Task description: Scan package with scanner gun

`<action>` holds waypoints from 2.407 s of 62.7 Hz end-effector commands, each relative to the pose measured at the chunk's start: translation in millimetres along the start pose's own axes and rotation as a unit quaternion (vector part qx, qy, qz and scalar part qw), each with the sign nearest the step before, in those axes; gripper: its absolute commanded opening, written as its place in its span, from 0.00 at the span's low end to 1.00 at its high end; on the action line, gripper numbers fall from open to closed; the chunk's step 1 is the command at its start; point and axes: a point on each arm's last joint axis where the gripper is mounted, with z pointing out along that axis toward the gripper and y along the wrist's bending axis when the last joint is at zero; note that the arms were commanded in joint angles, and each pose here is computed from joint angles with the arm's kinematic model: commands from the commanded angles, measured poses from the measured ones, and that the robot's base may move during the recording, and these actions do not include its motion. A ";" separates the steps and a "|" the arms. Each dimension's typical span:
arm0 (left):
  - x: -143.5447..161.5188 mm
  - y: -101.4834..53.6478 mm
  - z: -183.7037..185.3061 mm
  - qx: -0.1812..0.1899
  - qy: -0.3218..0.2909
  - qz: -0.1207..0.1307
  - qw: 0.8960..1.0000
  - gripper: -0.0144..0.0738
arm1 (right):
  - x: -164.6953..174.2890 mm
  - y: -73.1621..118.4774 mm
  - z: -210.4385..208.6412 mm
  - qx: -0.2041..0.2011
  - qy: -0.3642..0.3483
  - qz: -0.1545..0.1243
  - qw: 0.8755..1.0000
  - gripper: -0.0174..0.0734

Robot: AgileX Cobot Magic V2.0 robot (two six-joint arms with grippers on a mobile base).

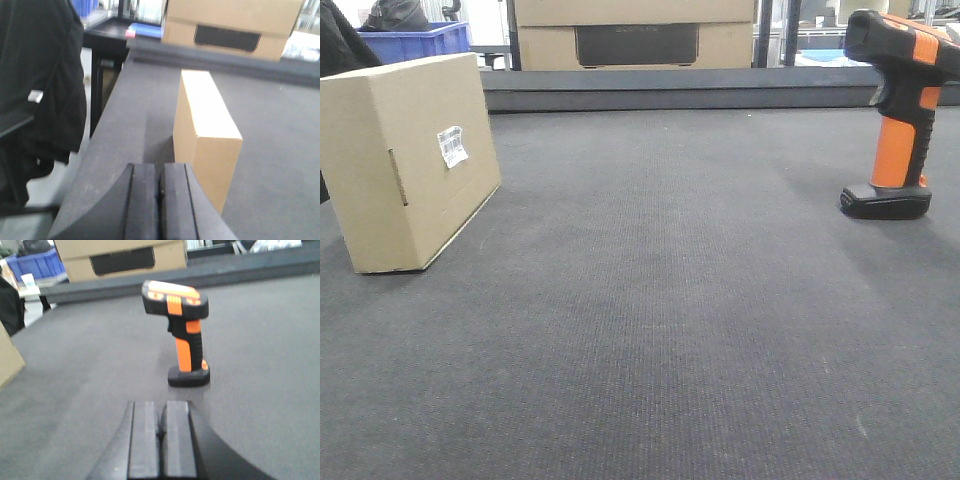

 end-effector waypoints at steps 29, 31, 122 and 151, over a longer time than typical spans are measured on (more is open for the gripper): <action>-5.7 3.0 -37.1 -0.005 -0.113 0.044 0.993 0.04 | -4.5 1.1 -14.9 -0.008 -0.055 -0.009 0.998 0.01; -5.7 3.0 -37.1 -0.005 -0.113 0.044 0.993 0.04 | -4.5 1.1 -14.9 -0.008 -0.055 -0.009 0.998 0.01; -5.7 3.0 -37.1 -0.005 -0.113 0.044 0.993 0.04 | 50.1 -22.4 14.2 0.064 -0.105 -0.071 0.990 0.01; -5.9 2.9 -37.2 -0.004 -0.114 0.044 0.992 0.04 | 50.1 -22.4 14.2 0.064 -0.105 -0.071 0.990 0.01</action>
